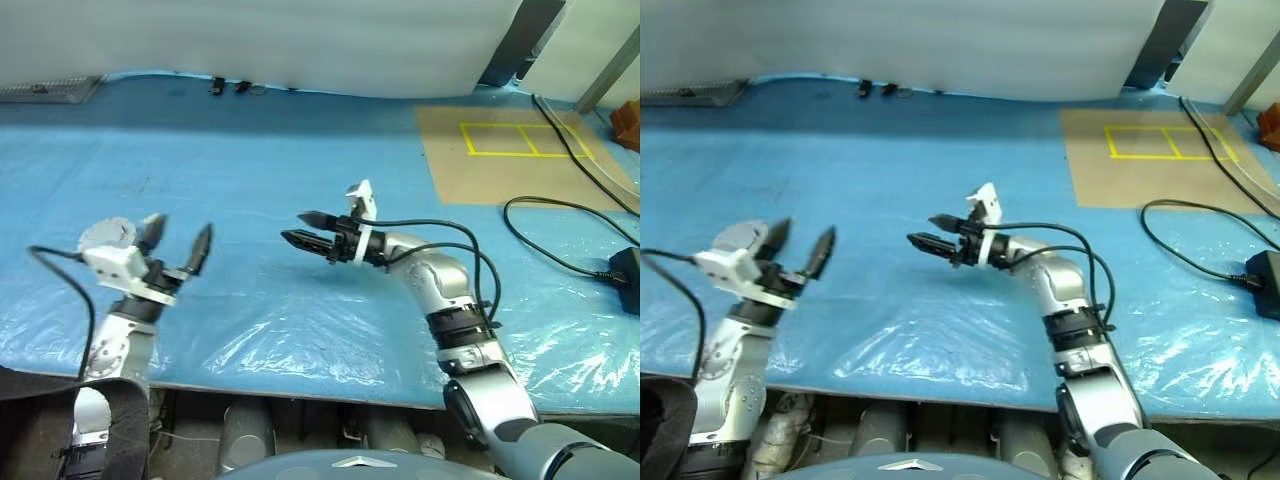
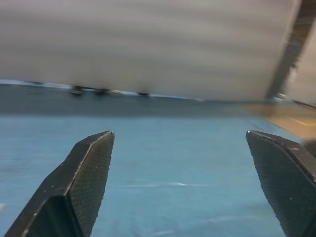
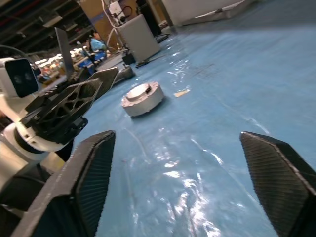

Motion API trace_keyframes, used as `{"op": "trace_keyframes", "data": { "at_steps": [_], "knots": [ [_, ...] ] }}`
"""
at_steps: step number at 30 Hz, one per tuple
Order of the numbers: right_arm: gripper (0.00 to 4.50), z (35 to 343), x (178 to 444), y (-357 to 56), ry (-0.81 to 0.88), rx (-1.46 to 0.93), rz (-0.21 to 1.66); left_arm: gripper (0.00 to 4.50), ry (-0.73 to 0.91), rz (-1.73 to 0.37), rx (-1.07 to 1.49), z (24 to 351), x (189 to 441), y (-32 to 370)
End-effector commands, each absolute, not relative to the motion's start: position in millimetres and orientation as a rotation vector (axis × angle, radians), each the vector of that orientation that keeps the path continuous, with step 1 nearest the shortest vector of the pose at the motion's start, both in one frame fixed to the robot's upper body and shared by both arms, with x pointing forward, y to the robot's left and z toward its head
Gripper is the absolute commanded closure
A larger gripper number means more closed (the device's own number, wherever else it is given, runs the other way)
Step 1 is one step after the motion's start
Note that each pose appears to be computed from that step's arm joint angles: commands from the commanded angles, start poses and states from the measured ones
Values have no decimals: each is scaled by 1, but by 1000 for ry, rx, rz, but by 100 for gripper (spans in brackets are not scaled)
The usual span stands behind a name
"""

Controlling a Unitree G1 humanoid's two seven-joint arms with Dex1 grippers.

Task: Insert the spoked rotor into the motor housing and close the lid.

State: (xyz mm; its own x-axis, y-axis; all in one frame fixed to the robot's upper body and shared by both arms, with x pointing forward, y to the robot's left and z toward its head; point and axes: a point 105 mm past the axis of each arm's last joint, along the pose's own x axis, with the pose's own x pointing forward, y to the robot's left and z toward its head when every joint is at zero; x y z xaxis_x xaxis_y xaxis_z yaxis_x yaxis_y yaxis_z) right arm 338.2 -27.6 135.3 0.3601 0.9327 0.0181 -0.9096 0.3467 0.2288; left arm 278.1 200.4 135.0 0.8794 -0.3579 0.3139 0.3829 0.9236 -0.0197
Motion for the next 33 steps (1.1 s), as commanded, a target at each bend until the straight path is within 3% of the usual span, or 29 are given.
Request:
{"op": "trace_keyframes", "data": {
  "at_steps": [1,11,19,33],
  "knots": [
    [3,150,339,-36,2,102,1160,0,-282,-523,-10,135,270,181],
    [3,117,311,-45,64,-56,1291,0,-203,-677,26,129,267,167],
    [3,116,331,-45,-14,-108,1177,0,-192,-635,88,127,284,173],
    [3,103,319,-41,68,-57,1232,0,-139,-727,78,123,267,178]
  ]
}}
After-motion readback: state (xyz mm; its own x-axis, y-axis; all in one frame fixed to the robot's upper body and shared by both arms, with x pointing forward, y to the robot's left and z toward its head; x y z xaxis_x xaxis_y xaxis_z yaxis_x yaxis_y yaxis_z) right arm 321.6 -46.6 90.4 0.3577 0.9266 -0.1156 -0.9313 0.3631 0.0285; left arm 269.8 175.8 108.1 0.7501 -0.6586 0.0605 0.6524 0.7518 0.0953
